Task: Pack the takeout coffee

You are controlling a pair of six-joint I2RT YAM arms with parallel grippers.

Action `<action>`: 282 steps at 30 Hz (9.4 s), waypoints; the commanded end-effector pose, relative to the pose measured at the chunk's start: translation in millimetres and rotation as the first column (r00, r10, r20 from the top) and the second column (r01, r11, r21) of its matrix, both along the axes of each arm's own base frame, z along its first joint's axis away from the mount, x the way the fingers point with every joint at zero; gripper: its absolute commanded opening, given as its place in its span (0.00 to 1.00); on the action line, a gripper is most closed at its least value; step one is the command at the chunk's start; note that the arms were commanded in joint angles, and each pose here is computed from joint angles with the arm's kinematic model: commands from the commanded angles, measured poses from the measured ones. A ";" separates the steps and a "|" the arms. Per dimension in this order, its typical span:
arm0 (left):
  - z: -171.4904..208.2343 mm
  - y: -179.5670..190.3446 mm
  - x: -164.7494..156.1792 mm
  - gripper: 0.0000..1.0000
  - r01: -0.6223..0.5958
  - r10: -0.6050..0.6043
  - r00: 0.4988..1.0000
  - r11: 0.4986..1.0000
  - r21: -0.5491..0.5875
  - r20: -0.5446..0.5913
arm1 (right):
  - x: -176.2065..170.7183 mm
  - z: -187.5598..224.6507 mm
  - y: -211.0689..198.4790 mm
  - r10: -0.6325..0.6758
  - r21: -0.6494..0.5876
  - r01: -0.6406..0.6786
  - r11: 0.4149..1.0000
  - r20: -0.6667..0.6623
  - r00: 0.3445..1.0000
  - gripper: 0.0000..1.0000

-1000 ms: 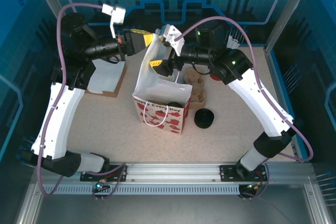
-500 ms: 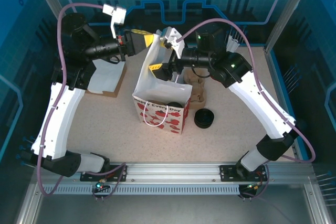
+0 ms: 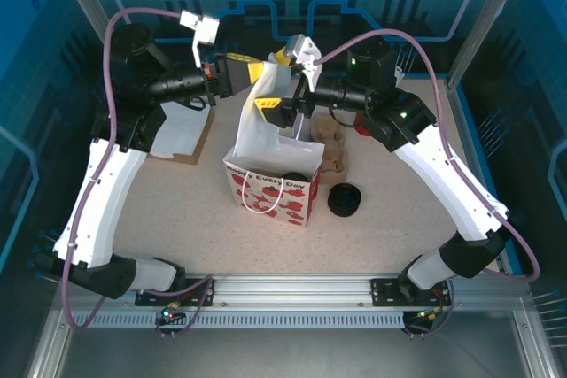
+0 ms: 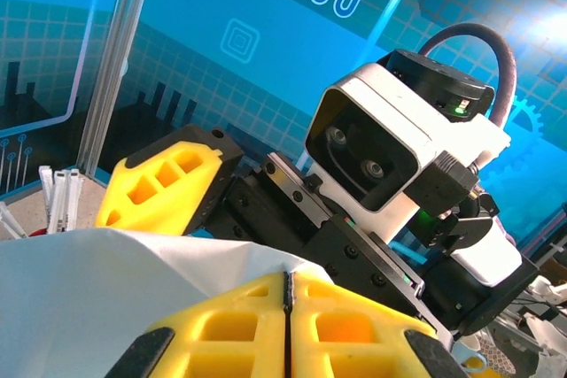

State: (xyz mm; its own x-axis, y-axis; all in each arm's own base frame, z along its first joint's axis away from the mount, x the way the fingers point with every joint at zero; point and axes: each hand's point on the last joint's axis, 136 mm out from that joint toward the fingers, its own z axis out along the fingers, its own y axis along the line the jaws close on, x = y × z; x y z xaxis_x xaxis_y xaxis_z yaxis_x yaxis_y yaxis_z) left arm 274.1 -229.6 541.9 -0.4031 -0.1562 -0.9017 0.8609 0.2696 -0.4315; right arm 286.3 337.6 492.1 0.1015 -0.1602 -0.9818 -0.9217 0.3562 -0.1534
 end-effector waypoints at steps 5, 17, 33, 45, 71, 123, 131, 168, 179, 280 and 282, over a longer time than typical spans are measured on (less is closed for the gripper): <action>3.5 -6.2 -4.5 0.08 0.026 -0.026 0.999 1.000 -0.007 0.026 | -1.1 -1.8 11.5 0.050 0.024 -0.049 0.998 -0.017 0.999 1.00; 14.8 -7.5 -2.3 0.08 0.021 -0.020 0.998 0.999 -0.034 0.054 | -7.5 -24.7 27.6 0.122 0.040 -0.118 0.992 -0.110 0.986 0.81; 26.4 -1.2 -1.7 0.08 -0.039 0.043 0.993 0.999 -0.038 0.110 | -15.1 -45.4 16.0 0.082 0.005 -0.082 0.997 -0.166 0.983 0.26; 15.4 12.8 -10.2 0.45 -0.140 0.136 0.981 0.990 0.019 0.135 | -10.9 -53.7 -6.4 -0.027 -0.059 0.018 0.998 -0.154 0.988 0.00; -197.3 166.7 -70.3 0.96 -0.729 0.809 0.587 0.539 0.423 -0.020 | -15.1 -100.6 -18.6 -0.089 -0.554 0.251 0.793 0.303 0.949 0.00; -258.6 180.8 -79.4 0.99 -0.714 0.840 0.542 0.472 0.517 -0.019 | -36.1 -256.9 16.5 0.258 -0.893 -0.109 0.437 0.009 0.966 0.00; -260.0 179.5 -79.3 0.99 -0.710 0.838 0.546 0.478 0.518 -0.025 | -36.4 -270.0 10.4 0.207 -0.879 -0.193 0.437 -0.110 0.972 0.00; -263.0 174.9 -74.8 0.99 -0.700 0.832 0.553 0.493 0.517 -0.043 | -9.0 -283.5 2.0 0.048 -0.866 -0.236 0.440 -0.240 0.970 0.27; -259.3 175.0 -74.6 0.99 -0.704 0.831 0.555 0.493 0.512 -0.037 | -12.7 -246.7 1.1 0.062 -0.843 -0.199 0.499 -0.195 0.979 0.52; -406.6 244.6 43.2 0.99 -0.790 0.963 0.268 0.212 0.576 0.013 | 101.3 -373.5 -297.9 -0.877 -0.217 0.850 0.479 -0.147 0.457 1.00; -409.8 246.4 42.4 0.99 -0.789 0.963 0.269 0.202 0.581 0.030 | 107.4 -382.7 -298.4 -0.879 -0.241 0.845 0.477 -0.159 0.450 1.00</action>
